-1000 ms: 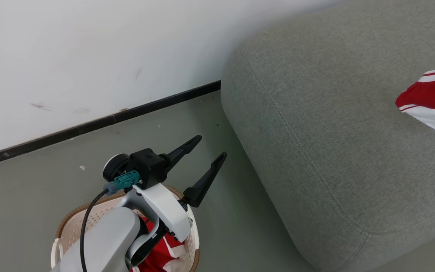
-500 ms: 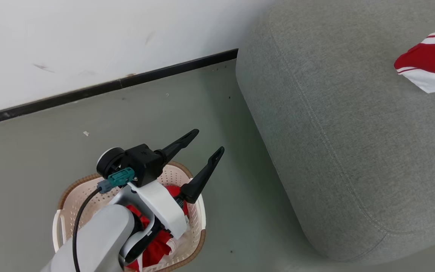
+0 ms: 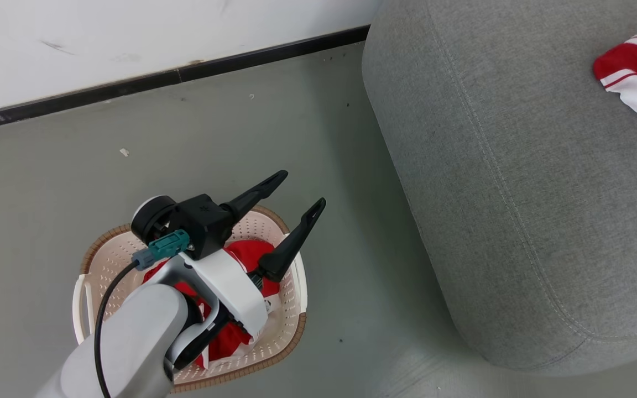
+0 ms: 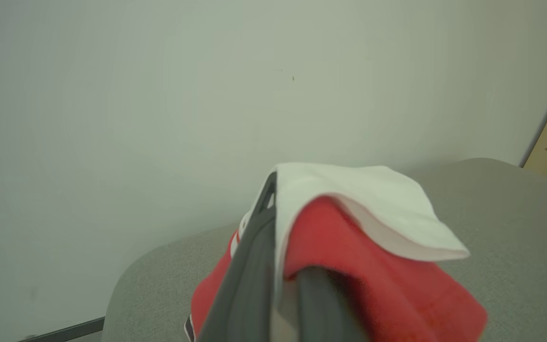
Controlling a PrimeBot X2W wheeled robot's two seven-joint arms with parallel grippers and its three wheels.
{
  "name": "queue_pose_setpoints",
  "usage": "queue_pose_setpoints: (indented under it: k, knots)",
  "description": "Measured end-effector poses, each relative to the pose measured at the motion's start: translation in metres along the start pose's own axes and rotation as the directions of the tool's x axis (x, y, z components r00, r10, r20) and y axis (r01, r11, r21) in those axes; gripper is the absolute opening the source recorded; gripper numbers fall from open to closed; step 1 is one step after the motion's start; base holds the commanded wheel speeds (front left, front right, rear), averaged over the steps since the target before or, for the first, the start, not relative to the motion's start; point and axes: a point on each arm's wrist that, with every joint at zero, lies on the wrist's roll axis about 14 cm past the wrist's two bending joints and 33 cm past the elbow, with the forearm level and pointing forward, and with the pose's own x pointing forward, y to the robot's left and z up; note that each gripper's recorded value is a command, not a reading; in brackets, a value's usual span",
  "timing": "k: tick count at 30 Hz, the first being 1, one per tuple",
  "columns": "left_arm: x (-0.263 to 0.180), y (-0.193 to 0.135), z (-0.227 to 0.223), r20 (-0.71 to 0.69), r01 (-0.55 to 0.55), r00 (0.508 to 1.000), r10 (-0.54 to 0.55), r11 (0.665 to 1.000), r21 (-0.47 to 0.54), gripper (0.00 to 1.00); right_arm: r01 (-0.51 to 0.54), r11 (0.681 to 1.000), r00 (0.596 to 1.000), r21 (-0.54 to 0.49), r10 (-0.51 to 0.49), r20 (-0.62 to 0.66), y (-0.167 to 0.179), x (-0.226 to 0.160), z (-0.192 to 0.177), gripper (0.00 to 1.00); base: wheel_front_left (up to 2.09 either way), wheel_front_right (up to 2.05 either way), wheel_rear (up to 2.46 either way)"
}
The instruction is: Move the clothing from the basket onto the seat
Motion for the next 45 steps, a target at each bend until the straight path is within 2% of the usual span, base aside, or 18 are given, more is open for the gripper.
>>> queue_pose_setpoints:
  k: [9,13,19,24,25,26,27,28,31,37,40,43,45]
  knots:
    - [0.005,0.013,-0.005,0.001,0.000,1.000,0.000,1.000,-0.010,1.00,0.000,1.000,0.984,-0.009,-0.001,-0.176,0.007,-0.014,-0.070,0.00,0.00,0.00,0.00]
    - [0.004,0.018,-0.009,-0.007,-0.007,1.000,0.007,1.000,-0.009,1.00,-0.002,1.000,0.977,-0.010,0.000,-0.211,0.010,-0.018,-0.083,0.00,0.00,0.00,0.00]
    - [0.004,0.019,-0.009,-0.011,-0.010,1.000,0.010,1.000,-0.004,1.00,-0.016,1.000,0.929,-0.003,0.014,-0.371,0.018,-0.045,-0.127,0.00,0.00,0.00,0.00]
    - [0.004,0.019,-0.007,-0.007,-0.010,1.000,0.010,1.000,0.003,1.00,-0.029,1.000,0.909,0.004,0.028,-0.415,0.022,-0.054,-0.136,0.01,0.00,0.00,0.00]
    - [0.004,0.018,-0.006,-0.004,-0.010,1.000,0.010,1.000,0.005,1.00,-0.032,0.999,0.904,0.000,0.029,-0.426,0.022,-0.055,-0.138,0.11,0.00,0.00,0.00]
    - [0.004,0.018,-0.006,-0.002,-0.010,1.000,0.010,1.000,0.007,1.00,-0.036,0.999,0.900,-0.006,0.030,-0.434,0.022,-0.057,-0.139,0.37,0.00,0.00,0.00]
    - [0.004,0.018,-0.005,0.001,-0.010,1.000,0.010,1.000,0.009,1.00,-0.037,0.999,0.897,-0.009,0.029,-0.441,0.021,-0.058,-0.140,0.71,0.00,0.00,0.00]
    - [0.004,0.018,-0.004,0.001,-0.010,1.000,0.010,1.000,0.011,1.00,-0.038,0.999,0.896,-0.009,0.030,-0.443,0.021,-0.059,-0.139,1.00,0.00,0.00,0.00]
    - [0.003,0.017,-0.001,0.009,-0.012,1.000,0.012,1.000,0.017,1.00,-0.047,0.999,0.895,-0.012,0.036,-0.445,0.022,-0.061,-0.138,1.00,0.00,0.00,0.00]
    - [0.003,0.018,0.009,0.034,-0.025,0.999,0.024,0.999,0.028,1.00,-0.063,0.998,0.860,-0.018,0.045,-0.508,0.022,-0.077,-0.147,1.00,0.00,0.00,0.00]
    - [0.003,0.017,0.014,0.047,-0.027,0.999,0.025,0.999,0.032,1.00,-0.043,0.999,0.818,-0.005,0.033,-0.575,0.017,-0.096,-0.160,1.00,0.00,0.00,0.00]
    - [0.002,0.015,0.017,0.050,-0.028,0.998,0.026,0.999,0.040,1.00,-0.028,1.000,0.759,-0.002,0.019,-0.651,0.011,-0.118,-0.173,1.00,0.00,0.00,0.00]
    - [0.002,0.012,0.019,0.059,-0.027,0.998,0.025,0.999,0.037,1.00,-0.024,1.000,0.744,0.001,0.018,-0.668,0.009,-0.128,-0.176,1.00,0.00,0.00,0.00]
